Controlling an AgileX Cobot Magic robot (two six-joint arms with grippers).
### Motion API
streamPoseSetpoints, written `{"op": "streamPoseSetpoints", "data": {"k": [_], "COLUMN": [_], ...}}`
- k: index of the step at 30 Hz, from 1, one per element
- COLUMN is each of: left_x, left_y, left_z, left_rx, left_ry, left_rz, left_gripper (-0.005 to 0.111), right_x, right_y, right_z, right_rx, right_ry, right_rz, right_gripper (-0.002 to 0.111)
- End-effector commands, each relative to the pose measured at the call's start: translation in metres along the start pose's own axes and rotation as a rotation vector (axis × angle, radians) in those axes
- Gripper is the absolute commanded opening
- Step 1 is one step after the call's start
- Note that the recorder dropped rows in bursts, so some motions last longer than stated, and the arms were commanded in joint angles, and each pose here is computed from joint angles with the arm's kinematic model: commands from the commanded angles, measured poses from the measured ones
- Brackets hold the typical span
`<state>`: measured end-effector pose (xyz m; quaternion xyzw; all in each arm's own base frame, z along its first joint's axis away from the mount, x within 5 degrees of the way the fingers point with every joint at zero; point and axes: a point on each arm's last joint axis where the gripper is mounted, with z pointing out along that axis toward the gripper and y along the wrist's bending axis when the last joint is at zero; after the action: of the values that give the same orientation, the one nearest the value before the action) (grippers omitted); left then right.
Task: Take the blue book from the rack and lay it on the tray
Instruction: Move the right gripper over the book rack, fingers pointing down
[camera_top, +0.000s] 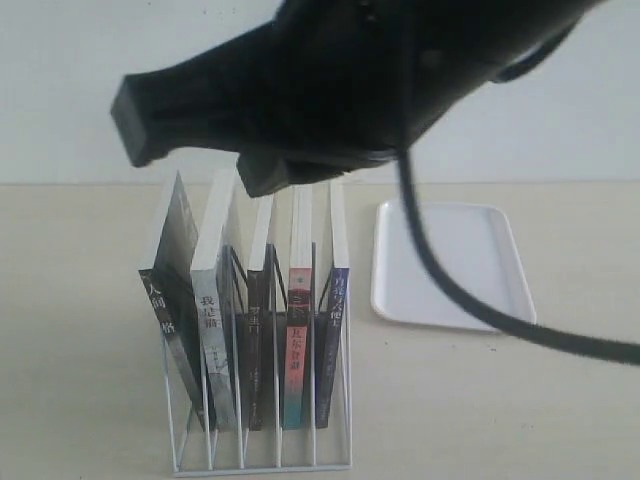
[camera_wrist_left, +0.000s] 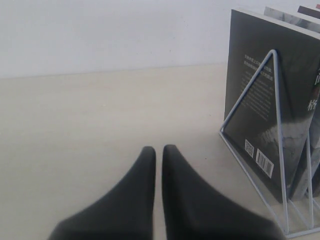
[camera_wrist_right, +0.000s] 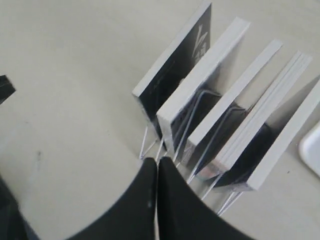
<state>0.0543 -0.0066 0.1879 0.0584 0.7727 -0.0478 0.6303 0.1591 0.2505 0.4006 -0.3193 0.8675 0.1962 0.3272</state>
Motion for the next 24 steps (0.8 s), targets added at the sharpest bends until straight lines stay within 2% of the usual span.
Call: {"op": "streamPoseSetpoints", "data": {"k": [1,11,14,18,24], "left_x": [0.001,0.001,0.001,0.001,0.001], "left_y": [0.0,0.0,0.0,0.0,0.0], "left_z": [0.0,0.0,0.0,0.0,0.0], "left_rx": [-0.002,-0.002,-0.002,-0.002,-0.002], "left_ry": [0.0,0.0,0.0,0.0,0.0], "left_rz": [0.001,0.001,0.001,0.001,0.001], "left_gripper": [0.004,0.004,0.004,0.004,0.004], "right_x": [-0.019,-0.04,-0.047,-0.054,-0.053], "right_y": [0.006,0.009,0.01,0.01,0.01], "right_z": [0.025,0.086,0.091,0.099,0.124], "right_rx": [0.07,0.202,0.2,0.223,0.255], "right_ry": [-0.005,0.071,0.045,0.006,0.011], "right_rz": [-0.009,0.018,0.054,0.081,0.104], "right_gripper": [0.0,0.001,0.013,0.039,0.041]}}
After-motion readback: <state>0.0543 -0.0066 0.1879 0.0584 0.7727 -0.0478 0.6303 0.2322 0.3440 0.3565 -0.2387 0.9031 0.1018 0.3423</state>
